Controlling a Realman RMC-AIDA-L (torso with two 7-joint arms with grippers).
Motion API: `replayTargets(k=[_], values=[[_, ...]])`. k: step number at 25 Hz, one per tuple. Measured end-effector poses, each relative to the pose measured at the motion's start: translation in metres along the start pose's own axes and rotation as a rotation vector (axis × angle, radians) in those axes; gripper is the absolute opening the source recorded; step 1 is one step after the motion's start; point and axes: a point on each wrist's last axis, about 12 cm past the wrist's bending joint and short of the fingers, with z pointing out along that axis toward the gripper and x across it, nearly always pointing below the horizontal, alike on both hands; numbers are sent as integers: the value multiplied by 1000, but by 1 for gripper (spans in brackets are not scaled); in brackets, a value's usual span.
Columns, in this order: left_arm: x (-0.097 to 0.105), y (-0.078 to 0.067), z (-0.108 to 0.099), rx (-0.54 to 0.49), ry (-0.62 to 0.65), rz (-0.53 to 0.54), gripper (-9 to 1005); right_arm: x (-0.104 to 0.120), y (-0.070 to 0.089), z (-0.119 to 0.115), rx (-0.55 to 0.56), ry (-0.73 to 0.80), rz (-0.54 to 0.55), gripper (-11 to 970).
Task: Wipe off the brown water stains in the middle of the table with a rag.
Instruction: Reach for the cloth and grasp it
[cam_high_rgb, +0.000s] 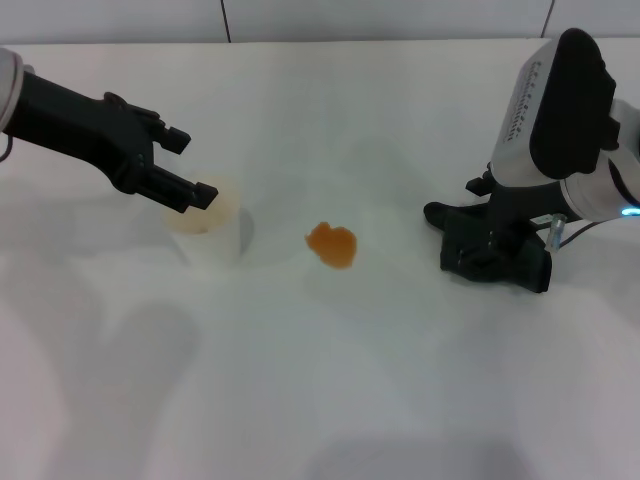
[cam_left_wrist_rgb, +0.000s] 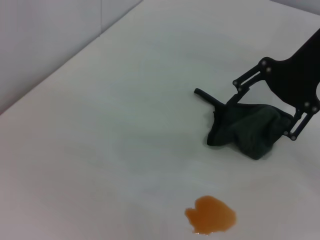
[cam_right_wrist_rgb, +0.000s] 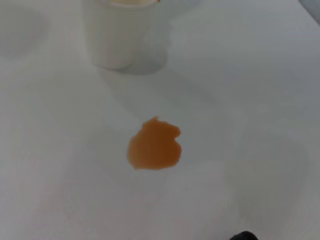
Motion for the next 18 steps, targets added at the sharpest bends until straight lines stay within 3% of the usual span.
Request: replayTargets(k=[18], values=[[4,-1,4,9,-9,-11,895,18,-6,17,-2,55,51,740]])
